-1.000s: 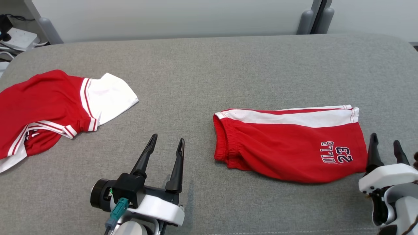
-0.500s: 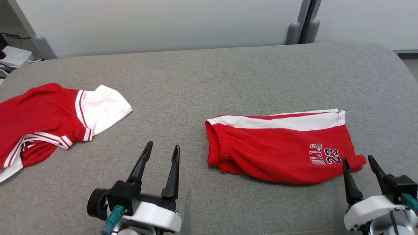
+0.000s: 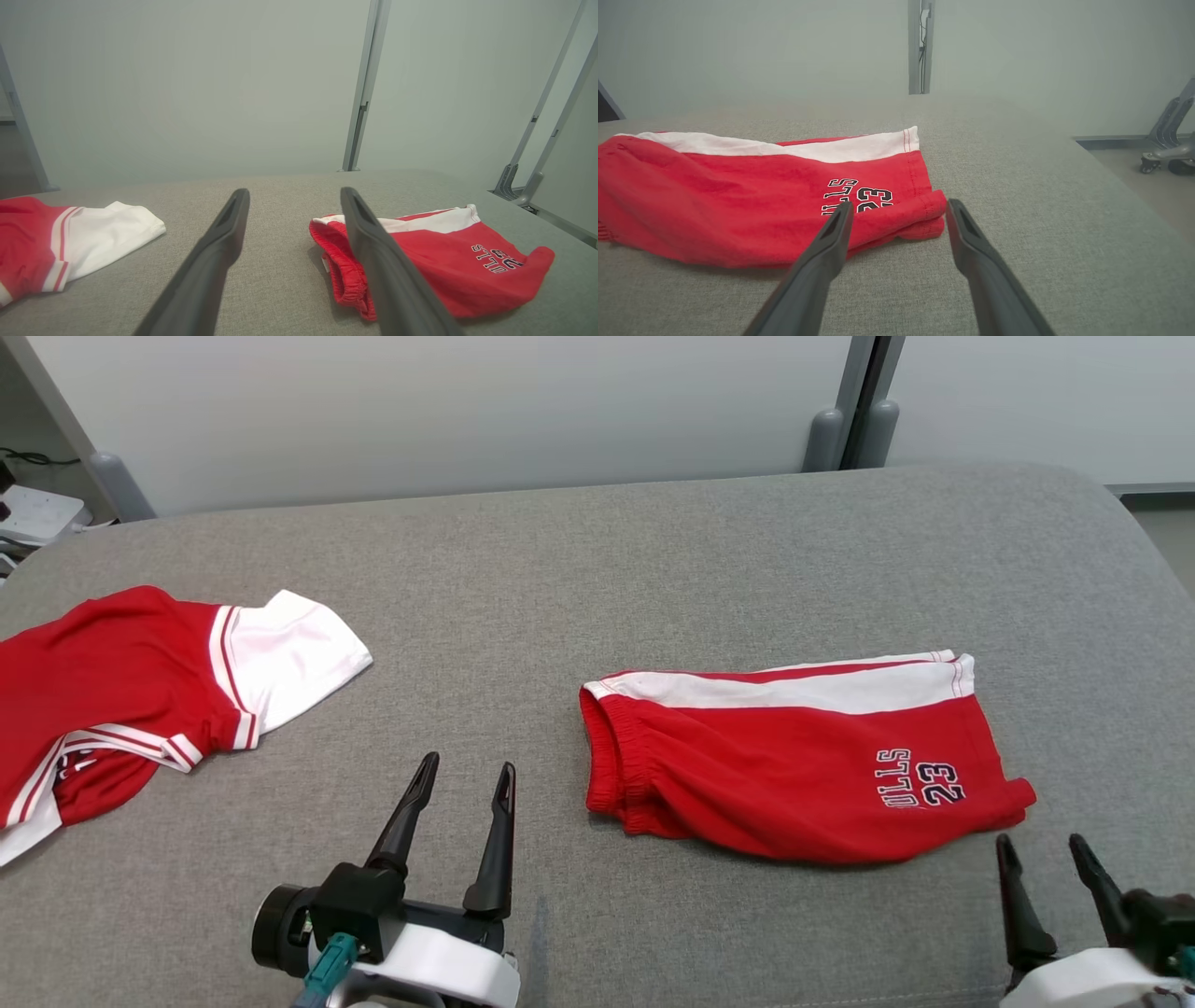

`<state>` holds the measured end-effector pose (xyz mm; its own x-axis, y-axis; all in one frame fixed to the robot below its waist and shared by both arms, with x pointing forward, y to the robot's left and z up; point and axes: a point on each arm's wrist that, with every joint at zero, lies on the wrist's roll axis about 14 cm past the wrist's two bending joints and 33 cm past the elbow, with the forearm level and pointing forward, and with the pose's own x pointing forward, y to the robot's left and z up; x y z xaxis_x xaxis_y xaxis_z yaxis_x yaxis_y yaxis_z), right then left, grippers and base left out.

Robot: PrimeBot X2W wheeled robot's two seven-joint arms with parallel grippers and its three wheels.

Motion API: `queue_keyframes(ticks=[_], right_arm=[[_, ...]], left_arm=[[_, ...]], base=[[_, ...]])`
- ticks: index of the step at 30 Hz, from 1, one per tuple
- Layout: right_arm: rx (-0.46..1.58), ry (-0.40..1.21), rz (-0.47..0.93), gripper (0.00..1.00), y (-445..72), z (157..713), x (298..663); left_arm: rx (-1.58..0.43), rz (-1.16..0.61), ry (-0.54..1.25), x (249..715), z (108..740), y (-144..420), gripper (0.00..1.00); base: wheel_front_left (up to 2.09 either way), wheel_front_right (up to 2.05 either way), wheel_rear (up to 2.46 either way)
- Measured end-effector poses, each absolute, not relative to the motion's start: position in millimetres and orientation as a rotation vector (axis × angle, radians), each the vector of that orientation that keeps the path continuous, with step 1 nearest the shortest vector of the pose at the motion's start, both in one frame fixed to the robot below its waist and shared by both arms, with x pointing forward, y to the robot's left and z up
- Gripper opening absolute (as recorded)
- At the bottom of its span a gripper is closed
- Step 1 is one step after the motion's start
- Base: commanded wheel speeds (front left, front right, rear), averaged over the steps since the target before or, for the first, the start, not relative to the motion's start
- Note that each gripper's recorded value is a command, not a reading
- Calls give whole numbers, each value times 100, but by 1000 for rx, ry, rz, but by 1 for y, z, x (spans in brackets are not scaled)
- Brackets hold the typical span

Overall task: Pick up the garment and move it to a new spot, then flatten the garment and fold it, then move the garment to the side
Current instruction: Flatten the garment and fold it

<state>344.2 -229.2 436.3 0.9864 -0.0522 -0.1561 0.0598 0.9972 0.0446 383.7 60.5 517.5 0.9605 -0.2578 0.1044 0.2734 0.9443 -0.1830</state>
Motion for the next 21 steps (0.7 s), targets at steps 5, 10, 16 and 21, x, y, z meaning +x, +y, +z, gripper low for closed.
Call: queue_keyframes(ticks=[5,10,16,21], right_arm=[[285,172,-187,100,-244,421,340],[575,175,-277,100,-245,410,358],[754,242,-344,100,-249,389,376],[842,292,-369,100,-245,377,389]], left_arm=[[-197,-267,-71,384,514,62,100],[-195,-266,-50,383,507,62,100],[-188,-254,-16,385,495,67,100],[-184,-243,-3,386,490,70,100]], base=[[0,0,0],[0,0,0],[0,0,0],[0,0,0]])
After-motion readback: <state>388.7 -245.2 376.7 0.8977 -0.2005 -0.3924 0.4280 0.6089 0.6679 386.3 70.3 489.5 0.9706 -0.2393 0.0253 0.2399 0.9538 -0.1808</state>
